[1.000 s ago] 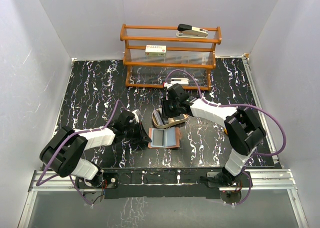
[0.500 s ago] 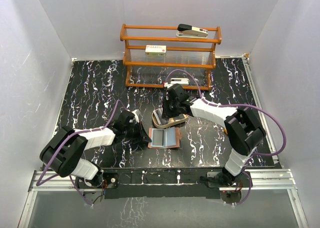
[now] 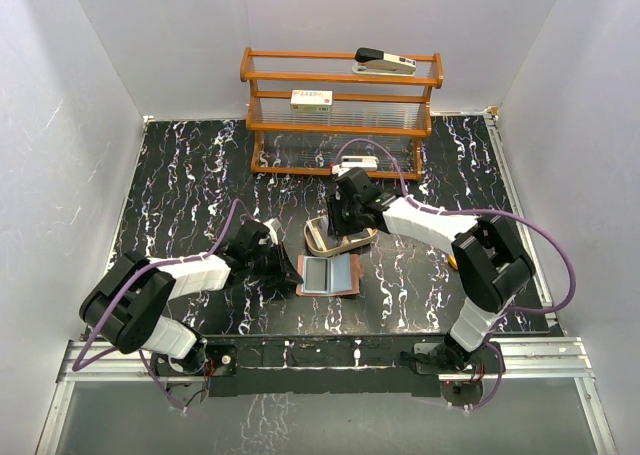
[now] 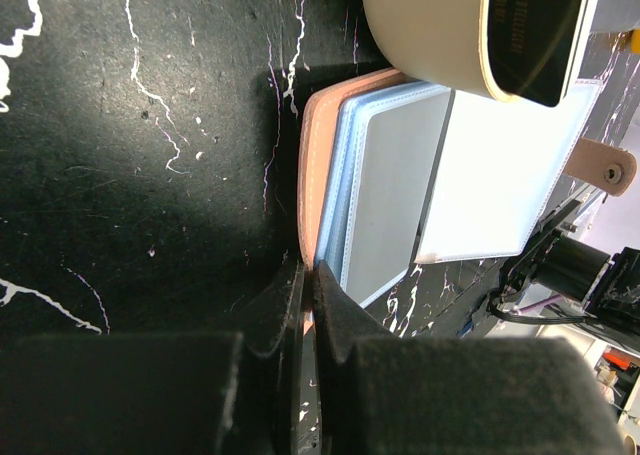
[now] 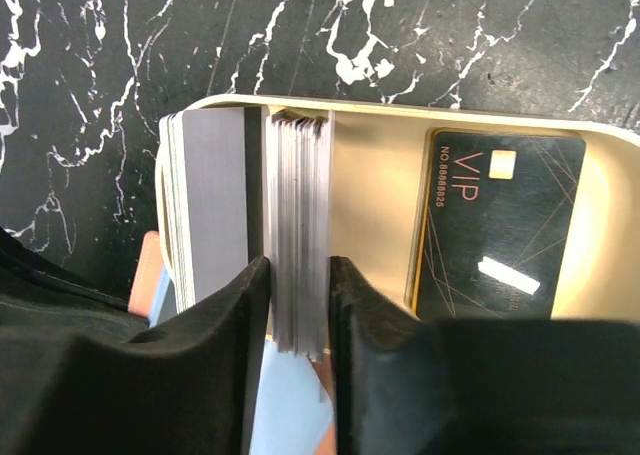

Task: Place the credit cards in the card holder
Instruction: Pick up the credit card from the storage box.

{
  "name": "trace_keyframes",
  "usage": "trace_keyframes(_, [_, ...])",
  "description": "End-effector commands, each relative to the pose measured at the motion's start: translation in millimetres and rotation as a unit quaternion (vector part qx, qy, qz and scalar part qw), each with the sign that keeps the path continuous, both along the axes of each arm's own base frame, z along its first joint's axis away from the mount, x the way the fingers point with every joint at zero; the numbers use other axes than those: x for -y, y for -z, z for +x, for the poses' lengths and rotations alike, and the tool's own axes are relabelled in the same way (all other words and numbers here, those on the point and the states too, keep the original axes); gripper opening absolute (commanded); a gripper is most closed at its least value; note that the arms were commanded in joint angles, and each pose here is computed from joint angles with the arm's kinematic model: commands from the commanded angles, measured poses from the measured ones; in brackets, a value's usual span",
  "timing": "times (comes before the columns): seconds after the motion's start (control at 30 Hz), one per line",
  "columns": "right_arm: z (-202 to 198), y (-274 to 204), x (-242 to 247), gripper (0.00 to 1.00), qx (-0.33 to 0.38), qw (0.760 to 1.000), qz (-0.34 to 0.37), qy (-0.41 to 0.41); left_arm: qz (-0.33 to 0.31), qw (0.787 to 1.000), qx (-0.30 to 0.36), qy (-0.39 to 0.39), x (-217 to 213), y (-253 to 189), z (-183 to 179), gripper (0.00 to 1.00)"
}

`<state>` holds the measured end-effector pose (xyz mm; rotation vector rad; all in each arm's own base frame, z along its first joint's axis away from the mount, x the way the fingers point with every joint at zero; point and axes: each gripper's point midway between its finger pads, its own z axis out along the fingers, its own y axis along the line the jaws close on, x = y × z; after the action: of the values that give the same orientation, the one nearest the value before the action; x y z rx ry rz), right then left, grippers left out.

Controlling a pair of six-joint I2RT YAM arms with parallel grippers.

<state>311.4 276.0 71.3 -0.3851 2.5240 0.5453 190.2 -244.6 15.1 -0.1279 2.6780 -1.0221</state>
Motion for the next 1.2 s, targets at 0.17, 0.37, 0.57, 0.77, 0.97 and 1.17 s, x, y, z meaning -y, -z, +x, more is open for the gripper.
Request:
trace_keyframes(0.17, [0, -22, 1, 0.36, 0.015, 0.999, 0.046, 0.001, 0.018, 1.0, -0.006, 0.002, -5, 7, -3, 0.0])
trace_keyframes(0.37, [1, -26, 1, 0.34, 0.013, 0.998, 0.069, 0.006, 0.017, 1.0, -0.006, 0.0, -5, 7, -2, 0.0])
trace_keyframes(0.57, [1, -27, 4, 0.16, 0.011, 0.997, 0.081, 0.012, 0.018, 1.0, -0.006, 0.0, -5, 7, -3, 0.0])
trace_keyframes(0.77, [2, -27, 10, 0.27, 0.012, 0.997, 0.076, 0.018, 0.018, 1.0, -0.005, 0.0, -5, 7, -2, 0.0])
trace_keyframes(0.97, [3, -28, 13, 0.15, 0.013, 0.997, 0.072, 0.024, 0.018, 1.0, -0.006, 0.0, -5, 8, -2, 0.0])
trace_keyframes(1.17, [4, -36, 16, 0.1, 0.023, 0.996, 0.073, 0.034, 0.019, 1.0, -0.006, -0.001, -6, 8, -3, 0.0])
